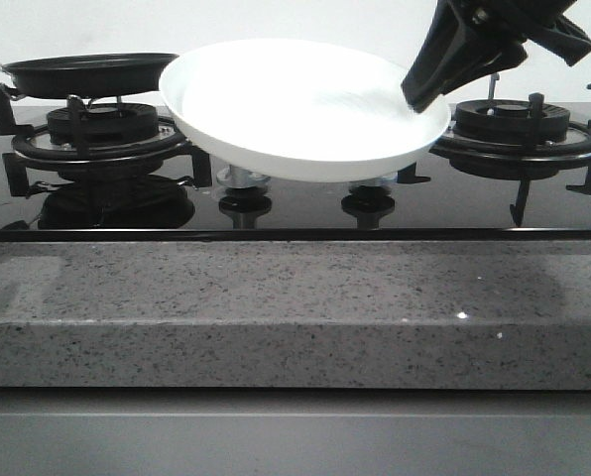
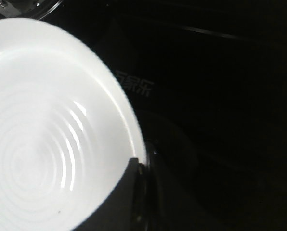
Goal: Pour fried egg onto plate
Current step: 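Reach the left gripper to the pale green pan handle and grasp it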
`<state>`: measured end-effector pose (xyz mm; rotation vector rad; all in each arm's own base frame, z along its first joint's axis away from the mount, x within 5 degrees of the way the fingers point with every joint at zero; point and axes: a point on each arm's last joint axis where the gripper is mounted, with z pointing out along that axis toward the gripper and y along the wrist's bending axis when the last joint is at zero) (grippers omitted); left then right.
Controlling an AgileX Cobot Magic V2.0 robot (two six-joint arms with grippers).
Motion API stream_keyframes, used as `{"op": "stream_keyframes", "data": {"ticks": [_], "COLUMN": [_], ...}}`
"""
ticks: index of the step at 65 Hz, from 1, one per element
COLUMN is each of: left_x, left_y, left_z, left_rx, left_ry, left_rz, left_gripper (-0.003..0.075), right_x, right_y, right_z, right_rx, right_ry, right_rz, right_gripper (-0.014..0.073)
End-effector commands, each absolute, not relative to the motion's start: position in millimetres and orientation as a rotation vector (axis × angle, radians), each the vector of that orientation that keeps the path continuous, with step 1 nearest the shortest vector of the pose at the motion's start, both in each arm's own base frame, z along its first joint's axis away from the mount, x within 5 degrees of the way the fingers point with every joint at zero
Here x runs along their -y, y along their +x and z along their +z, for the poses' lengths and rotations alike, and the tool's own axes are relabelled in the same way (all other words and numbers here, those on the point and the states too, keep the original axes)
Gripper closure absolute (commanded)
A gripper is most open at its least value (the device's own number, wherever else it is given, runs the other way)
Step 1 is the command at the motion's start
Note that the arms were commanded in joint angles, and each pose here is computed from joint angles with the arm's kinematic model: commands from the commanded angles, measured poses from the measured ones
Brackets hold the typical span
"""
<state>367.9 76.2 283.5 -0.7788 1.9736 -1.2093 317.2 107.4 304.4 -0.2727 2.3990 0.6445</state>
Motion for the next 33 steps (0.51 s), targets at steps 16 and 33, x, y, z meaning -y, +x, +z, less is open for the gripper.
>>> {"op": "stream_keyframes", "data": {"ticks": [16,33], "left_x": [-69.0,-63.4], "left_y": [391.3,407.3], "left_z": [312.4,311.0], "left_rx": [-1.886,-1.908], "left_ry": [-0.656,-0.579], "left_rz": [-1.320,-1.380], "left_gripper": [0.0174,0.0176], "right_x": [-107.0,-107.0], "right_y": [314.4,314.4], "right_z": [329.9,329.9], "right_rx": [-2.288,-2.288], "right_ry": [-0.239,-0.239], "right_rz": [0.670,0.670], "right_gripper": [0.0652,0.0652]}}
